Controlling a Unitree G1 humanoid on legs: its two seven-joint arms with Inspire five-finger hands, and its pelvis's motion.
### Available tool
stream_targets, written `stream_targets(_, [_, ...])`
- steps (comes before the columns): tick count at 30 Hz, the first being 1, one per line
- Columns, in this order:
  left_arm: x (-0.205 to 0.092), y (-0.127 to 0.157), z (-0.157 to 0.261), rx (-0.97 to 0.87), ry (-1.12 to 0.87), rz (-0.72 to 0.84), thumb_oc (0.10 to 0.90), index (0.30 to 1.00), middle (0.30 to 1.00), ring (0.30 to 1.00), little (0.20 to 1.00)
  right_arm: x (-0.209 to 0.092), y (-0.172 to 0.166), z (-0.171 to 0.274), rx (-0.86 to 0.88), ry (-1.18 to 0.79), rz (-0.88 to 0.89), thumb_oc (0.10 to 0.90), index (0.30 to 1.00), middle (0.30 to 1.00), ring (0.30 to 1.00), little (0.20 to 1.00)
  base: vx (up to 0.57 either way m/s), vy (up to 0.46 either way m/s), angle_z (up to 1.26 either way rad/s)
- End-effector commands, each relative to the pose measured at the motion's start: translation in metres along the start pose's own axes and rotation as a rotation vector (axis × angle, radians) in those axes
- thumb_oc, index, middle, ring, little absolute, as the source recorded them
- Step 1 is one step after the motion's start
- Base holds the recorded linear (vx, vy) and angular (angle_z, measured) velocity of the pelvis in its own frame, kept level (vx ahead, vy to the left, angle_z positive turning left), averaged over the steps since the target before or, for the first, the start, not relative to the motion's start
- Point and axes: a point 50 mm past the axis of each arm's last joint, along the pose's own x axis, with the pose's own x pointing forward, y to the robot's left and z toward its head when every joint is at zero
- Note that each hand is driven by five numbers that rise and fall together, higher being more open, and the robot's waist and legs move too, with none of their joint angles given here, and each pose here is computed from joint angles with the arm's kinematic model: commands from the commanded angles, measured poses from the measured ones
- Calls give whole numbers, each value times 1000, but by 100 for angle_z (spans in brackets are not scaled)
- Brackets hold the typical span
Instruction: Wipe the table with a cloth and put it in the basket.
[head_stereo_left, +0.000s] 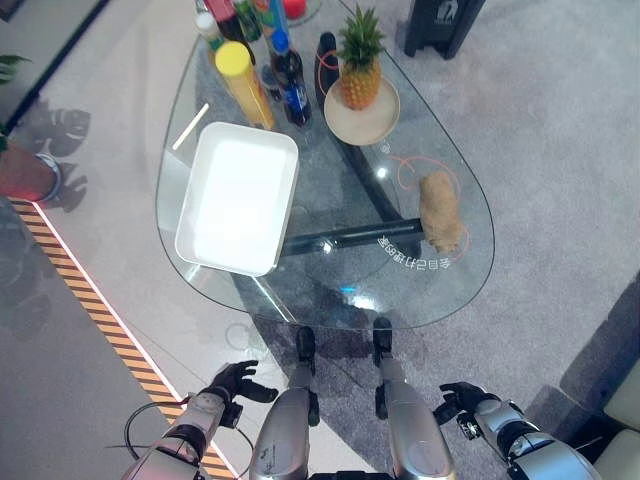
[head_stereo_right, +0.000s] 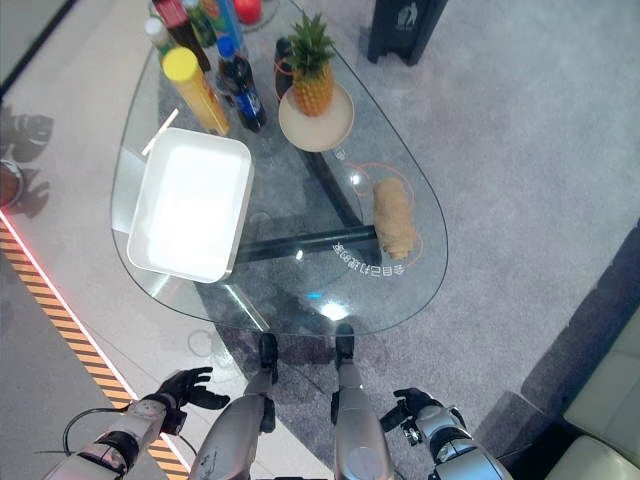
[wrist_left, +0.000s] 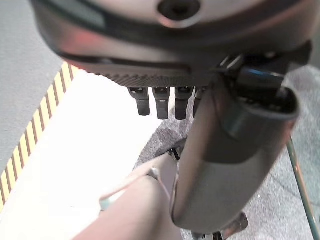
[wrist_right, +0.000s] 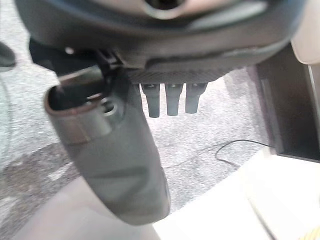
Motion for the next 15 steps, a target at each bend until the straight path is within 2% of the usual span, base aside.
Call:
stream_targets(1, [-4, 11, -17, -30, 47, 30, 800, 900, 900, 900, 900, -2, -18, -25, -3, 102, -61, 800, 900, 900, 900, 900, -116, -11, -8])
stream_targets(7, [-2, 19, -2, -37, 10, 51, 800, 900, 900, 900, 900, -2, -25, -15, 44, 60, -89, 800, 900, 900, 900, 900, -79, 7, 5])
stream_targets(15, [-2, 25, 7, -71, -17, 82, 800, 900, 900, 900, 900, -5, -39, 22, 79, -120, -228, 800, 900, 900, 900, 900, -29, 2, 0])
